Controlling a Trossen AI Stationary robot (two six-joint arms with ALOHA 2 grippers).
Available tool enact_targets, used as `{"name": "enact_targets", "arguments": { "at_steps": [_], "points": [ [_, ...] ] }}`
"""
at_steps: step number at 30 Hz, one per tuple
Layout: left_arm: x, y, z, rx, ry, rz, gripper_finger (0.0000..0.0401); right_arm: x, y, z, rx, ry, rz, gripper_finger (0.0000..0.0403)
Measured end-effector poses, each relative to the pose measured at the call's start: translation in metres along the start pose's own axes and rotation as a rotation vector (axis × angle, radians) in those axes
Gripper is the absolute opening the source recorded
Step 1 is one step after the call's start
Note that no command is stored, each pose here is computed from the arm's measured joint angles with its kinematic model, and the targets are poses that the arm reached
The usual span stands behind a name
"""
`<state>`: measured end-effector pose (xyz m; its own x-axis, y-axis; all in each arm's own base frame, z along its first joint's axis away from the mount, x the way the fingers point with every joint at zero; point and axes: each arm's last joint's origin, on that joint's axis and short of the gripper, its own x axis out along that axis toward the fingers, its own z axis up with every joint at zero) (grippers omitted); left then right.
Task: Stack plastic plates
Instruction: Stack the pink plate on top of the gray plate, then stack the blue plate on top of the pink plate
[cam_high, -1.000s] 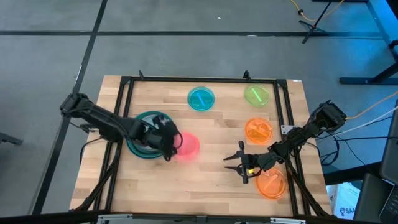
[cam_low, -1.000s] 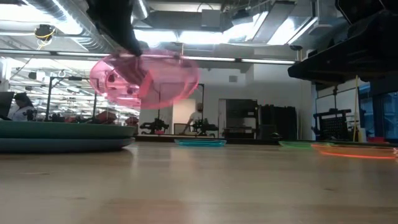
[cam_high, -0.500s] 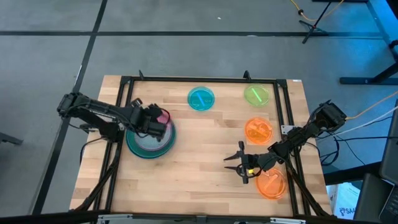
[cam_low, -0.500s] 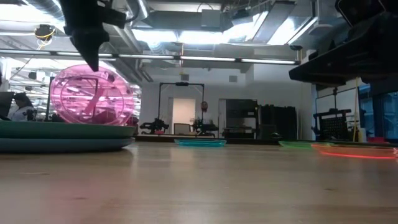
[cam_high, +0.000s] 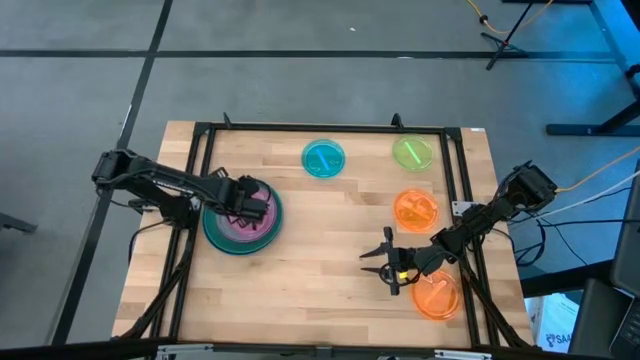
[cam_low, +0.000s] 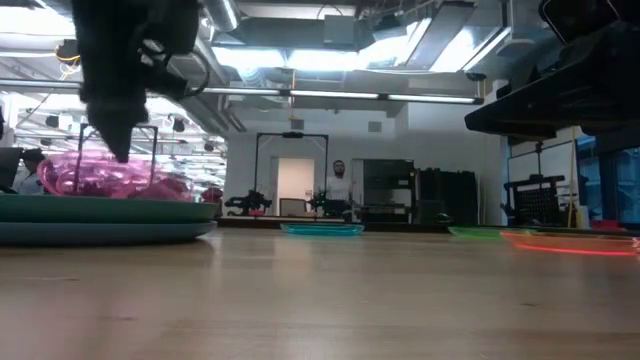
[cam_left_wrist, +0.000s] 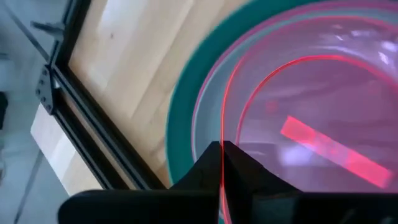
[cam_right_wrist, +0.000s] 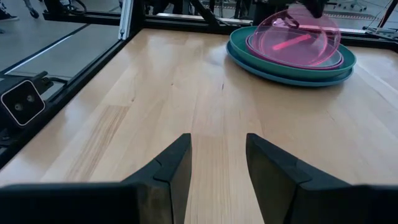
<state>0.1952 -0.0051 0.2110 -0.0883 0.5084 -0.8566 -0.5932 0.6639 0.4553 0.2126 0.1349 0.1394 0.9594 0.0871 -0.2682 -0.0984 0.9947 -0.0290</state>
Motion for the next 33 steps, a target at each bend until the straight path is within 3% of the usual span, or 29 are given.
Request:
{"name": "enact_targets", "arguments": {
  "at_steps": [7, 15, 20, 25, 29, 33],
  "points": [
    [0.013, 0.000, -0.008, -0.005, 0.046, 0.020, 0.0061, 0.000, 0.000, 0.000, 0.000, 0.000, -0.001, 0.0143],
    [-0.003, 0.000, 0.004, -0.011, -0.001, -0.026, 0.0132, 0.000, -0.001, 0.000, -0.001, -0.001, -0.024, 0.0143],
    [-0.030, -0.010, 0.022, -0.015, -0.188, -0.119, 0.0137, 0.000, -0.001, 0.000, -0.002, -0.001, -0.025, 0.0143],
    [-0.051, -0.034, 0.045, 0.028, -0.475, -0.325, 0.0137, 0.000, -0.001, 0.000, -0.002, -0.001, -0.026, 0.0143],
    [-0.049, -0.056, 0.061, 0.109, -0.628, -0.492, 0.0137, 0.000, -0.001, 0.000, -0.001, -0.001, -0.026, 0.0143],
    [-0.030, -0.074, 0.077, 0.180, -0.645, -0.499, 0.0137, 0.000, -0.001, 0.000, -0.002, -0.001, -0.026, 0.0143]
  ]
}}
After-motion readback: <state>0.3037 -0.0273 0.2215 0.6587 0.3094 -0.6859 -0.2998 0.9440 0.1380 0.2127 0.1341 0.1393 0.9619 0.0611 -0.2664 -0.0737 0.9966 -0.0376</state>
